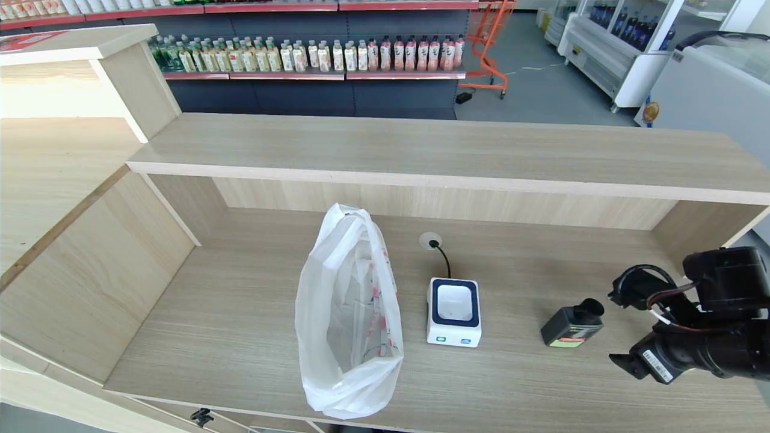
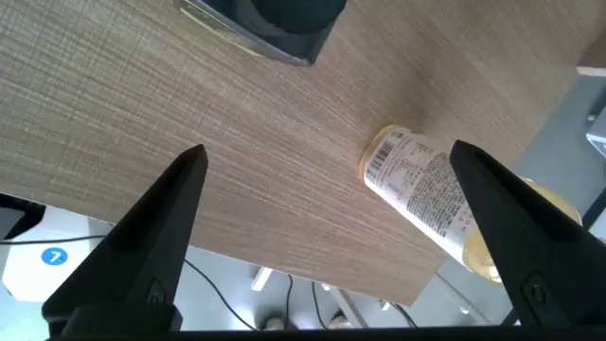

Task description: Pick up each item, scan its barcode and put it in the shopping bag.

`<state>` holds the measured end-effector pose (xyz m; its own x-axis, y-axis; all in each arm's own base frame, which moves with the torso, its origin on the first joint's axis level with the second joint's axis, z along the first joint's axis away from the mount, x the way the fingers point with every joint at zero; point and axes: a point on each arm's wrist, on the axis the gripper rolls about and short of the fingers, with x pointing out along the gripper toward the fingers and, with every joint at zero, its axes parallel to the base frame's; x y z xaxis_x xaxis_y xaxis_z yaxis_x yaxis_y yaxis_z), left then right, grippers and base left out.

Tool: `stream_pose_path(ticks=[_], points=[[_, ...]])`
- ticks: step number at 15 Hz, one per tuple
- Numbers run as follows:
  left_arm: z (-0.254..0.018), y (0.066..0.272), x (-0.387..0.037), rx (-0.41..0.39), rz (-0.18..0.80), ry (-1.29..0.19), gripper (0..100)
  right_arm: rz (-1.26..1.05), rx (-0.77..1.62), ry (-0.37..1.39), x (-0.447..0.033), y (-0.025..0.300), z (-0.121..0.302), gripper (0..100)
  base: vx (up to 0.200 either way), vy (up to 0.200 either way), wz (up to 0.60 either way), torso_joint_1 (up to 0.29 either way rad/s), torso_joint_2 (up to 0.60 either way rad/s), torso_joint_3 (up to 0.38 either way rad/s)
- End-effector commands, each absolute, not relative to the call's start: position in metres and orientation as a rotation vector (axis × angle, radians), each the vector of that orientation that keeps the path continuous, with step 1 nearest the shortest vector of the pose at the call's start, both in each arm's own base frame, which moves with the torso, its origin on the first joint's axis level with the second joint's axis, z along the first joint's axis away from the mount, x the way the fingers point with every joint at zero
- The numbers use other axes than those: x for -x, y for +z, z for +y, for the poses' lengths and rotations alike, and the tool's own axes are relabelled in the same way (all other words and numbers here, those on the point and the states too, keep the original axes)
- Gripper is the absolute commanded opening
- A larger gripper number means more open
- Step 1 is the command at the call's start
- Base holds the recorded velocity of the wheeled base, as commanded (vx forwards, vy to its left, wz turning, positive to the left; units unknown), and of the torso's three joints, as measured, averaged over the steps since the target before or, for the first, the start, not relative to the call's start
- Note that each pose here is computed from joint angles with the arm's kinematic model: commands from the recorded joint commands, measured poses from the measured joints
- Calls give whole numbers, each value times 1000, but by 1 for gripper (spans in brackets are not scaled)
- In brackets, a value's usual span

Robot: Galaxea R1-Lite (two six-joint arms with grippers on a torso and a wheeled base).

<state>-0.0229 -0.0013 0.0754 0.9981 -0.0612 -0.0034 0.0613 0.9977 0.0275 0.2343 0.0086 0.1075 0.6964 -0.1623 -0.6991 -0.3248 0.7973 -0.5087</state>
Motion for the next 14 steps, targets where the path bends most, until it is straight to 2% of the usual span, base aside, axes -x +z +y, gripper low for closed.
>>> stream_pose_path(ticks=[1,14], points=[[-1,75,23,-27,4,-60,100,842,708,177,-258,86,25,100,0,0,0,0,0,0],[-1,75,23,-28,2,-61,100,745,630,277,-312,60,40,100,0,0,0,0,0,0]])
